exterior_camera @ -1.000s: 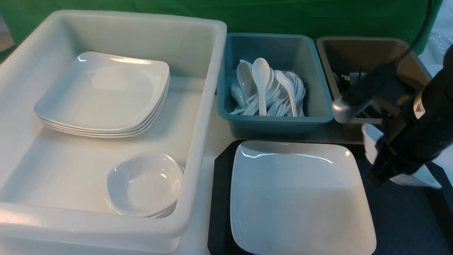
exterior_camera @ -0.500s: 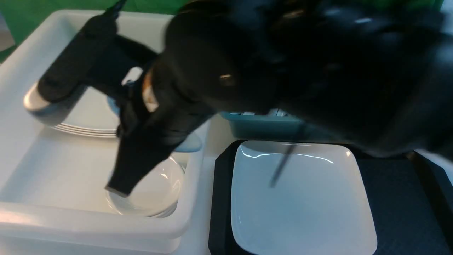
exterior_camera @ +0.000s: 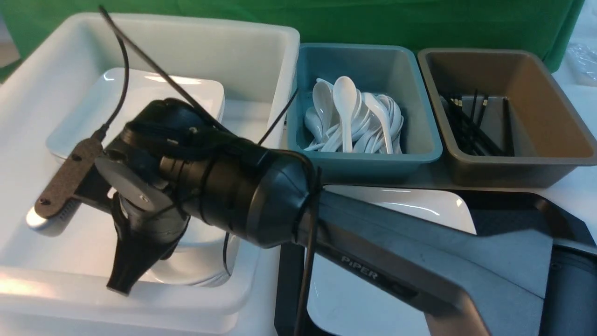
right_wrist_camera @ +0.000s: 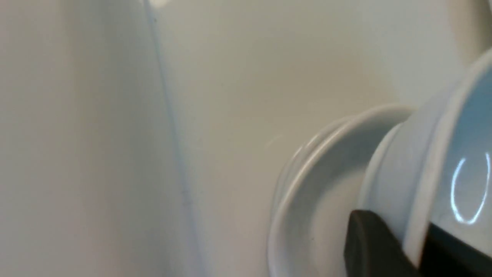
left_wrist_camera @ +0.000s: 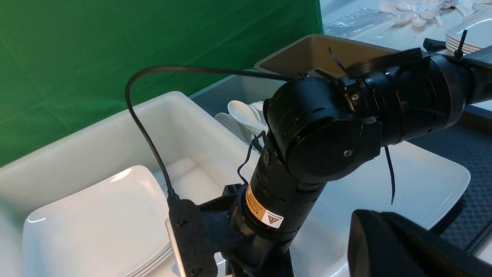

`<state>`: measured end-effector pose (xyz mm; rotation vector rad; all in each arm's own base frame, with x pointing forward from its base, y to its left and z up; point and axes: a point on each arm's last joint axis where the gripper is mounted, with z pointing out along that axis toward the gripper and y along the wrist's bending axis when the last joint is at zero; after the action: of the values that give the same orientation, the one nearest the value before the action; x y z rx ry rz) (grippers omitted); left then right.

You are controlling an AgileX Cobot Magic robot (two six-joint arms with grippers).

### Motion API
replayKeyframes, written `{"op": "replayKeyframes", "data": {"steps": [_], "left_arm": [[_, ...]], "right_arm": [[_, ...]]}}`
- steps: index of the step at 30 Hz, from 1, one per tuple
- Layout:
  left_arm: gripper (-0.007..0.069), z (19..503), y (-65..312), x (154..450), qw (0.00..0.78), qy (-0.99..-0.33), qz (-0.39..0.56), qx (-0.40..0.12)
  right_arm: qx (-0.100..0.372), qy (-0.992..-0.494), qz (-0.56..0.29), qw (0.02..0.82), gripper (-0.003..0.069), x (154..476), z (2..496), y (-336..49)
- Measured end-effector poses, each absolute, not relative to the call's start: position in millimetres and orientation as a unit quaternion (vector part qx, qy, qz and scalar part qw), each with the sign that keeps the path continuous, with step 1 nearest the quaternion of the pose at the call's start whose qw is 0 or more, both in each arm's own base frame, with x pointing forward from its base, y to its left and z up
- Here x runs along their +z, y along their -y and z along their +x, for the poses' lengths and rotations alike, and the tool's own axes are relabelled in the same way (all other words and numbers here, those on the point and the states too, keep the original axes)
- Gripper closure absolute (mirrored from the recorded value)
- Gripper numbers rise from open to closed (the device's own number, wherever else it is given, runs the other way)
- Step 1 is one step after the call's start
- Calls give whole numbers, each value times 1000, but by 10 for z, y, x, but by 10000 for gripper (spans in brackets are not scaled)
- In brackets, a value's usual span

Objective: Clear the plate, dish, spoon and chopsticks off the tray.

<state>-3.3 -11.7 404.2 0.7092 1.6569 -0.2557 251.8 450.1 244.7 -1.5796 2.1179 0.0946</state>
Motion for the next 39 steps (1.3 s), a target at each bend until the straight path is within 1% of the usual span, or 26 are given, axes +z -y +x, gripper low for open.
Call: {"op": "replayKeyframes", "data": {"steps": [3, 4, 7, 8, 9, 10, 11, 13, 14, 15, 16, 17, 19, 20, 22, 23, 24, 25, 26, 28, 30, 31, 33, 34, 36, 39], "left_arm": [[615, -33, 117, 4041, 613, -719, 308, -111], [615, -33, 117, 4041, 613, -719, 308, -111], [615, -33, 116, 4041, 613, -719, 308, -111], [615, -33, 116, 4041, 613, -719, 308, -111], [615, -33, 116, 4041, 613, -719, 308, -111], [615, -33, 116, 4041, 613, -719, 308, -111], [615, -35, 120, 4042, 613, -719, 308, -113], [615, -40, 129, 4044, 613, -718, 308, -121], [615, -44, 136, 4047, 613, -717, 308, -126], [615, -44, 139, 4047, 612, -717, 308, -128], [615, -36, 150, 4053, 612, -717, 305, -135], [615, -13, 164, 4054, 608, -720, 303, -138], [615, 87, 213, 4047, 590, -736, 300, -143], [615, 130, 234, 4039, 581, -743, 301, -143], [615, 322, 333, 3985, 534, -774, 310, -142], [615, 415, 385, 3952, 510, -787, 318, -141], [615, 498, 439, 3921, 488, -795, 331, -142], [615, 514, 450, 3915, 484, -797, 333, -142], [615, 619, 531, 3881, 462, -800, 353, -147], [615, 758, 640, 3835, 439, -800, 380, -150], [615, 903, 772, 3776, 417, -798, 407, -151], [615, 954, 818, 3756, 413, -797, 415, -149], [615, 1126, 1010, 3649, 388, -790, 453, -141], [615, 1177, 1082, 3605, 378, -789, 465, -139], [615, 1360, 1447, 3359, 334, -769, 532, -123], [615, 1468, 1855, 3035, 295, -728, 612, -92]], "right_arm": [[38, -782, -571, 246, 469, 2441, 2543, -4497], [38, -785, -568, 245, 399, 2440, 2546, -4492], [35, -790, -563, 240, 229, 2458, 2541, -4473], [35, -790, -563, 240, 207, 2458, 2541, -4473], [28, -792, -564, 233, 132, 2502, 2525, -4437], [27, -792, -564, 232, 132, 2510, 2523, -4431], [21, -794, -563, 226, 86, 2587, 2503, -4382], [15, -798, -561, 219, 74, 2730, 2466, -4301], [13, -800, -559, 216, 83, 2883, 2427, -4222], [12, -800, -559, 217, 86, 2914, 2421, -4207], [19, -799, -553, 237, 135, 3200, 2371, -4084], [24, -798, -549, 248, 160, 3331, 2348, -4023], [36, -795, -539, 277, 265, 3653, 2297, -3845], [39, -794, -535, 285, 316, 3745, 2284, -3782], [43, -793, -523, 308, 461, 4035, 2191, -3534], [43, -796, -515, 316, 519, 4143, 2133, -3400], [43, -801, -504, 320, 566, 4232, 2071, -3250], [44, -803, -500, 321, 574, 4249, 2054, -3219], [49, -810, -484, 327, 611, 4381, 1926, -2948], [43, -826, -463, 319, 627, 4383, 1767, -2622], [44, -844, -431, 316, 624, 4367, 1561, -2234], [46, -851, -417, 315, 622, 4348, 1499, -2116], [48, -871, -380, 307, 613, 4224, 1309, -1766], [48, -876, -372, 304, 610, 4173, 1254, -1670], [60, -899, -319, 293, 603, 3933, 1019, -1261], [73, -913, -277, 290, 602, 3748, 850, -969]]}}
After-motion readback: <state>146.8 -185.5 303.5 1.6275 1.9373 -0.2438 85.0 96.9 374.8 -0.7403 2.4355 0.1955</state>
